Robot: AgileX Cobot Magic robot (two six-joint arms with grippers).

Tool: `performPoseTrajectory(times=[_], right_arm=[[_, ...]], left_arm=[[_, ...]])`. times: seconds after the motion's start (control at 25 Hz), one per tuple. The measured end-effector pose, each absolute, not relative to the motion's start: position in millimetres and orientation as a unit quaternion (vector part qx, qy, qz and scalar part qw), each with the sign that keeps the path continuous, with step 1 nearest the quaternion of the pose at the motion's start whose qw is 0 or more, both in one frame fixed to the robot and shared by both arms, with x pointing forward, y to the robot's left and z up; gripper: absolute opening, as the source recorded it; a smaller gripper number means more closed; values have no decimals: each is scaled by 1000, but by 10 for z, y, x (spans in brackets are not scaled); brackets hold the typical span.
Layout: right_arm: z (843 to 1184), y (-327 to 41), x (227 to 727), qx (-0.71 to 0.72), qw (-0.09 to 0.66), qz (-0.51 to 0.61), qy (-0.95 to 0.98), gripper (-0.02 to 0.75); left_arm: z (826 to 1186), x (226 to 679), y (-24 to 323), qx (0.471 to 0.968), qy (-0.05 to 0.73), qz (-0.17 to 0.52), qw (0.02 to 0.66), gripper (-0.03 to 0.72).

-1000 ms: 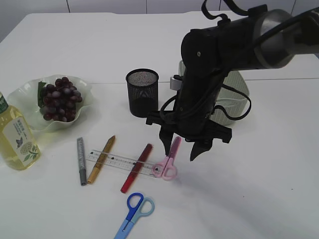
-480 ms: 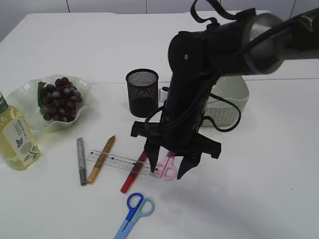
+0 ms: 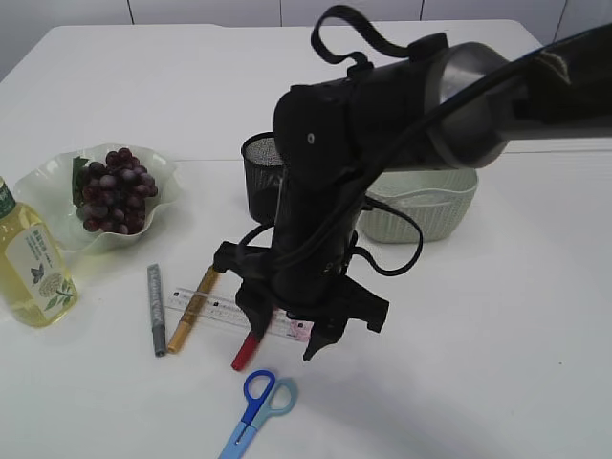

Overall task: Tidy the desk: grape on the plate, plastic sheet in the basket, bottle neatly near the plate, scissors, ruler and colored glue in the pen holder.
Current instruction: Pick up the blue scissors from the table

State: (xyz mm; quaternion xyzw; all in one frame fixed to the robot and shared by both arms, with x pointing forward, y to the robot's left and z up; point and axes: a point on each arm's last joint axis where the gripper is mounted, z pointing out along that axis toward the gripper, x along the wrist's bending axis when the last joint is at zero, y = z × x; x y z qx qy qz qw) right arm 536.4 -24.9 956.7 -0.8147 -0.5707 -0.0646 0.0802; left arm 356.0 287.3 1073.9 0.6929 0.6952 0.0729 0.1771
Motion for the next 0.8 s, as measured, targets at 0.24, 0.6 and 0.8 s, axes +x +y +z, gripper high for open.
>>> performPoseTrajectory(times=[0.24, 0.6, 0.8], right_arm=[[9440, -174, 5333, -837, 61, -56, -540, 405], [9243, -153, 5358, -842, 58, -40, -535, 405], [9202, -130, 5387, -842, 59, -54, -533, 405]], left_arm=[[10739, 3560, 2873, 693, 695, 73, 177, 416], [10739, 3560, 2873, 693, 695, 73, 177, 416], [10739, 3560, 2873, 693, 695, 73, 177, 416]])
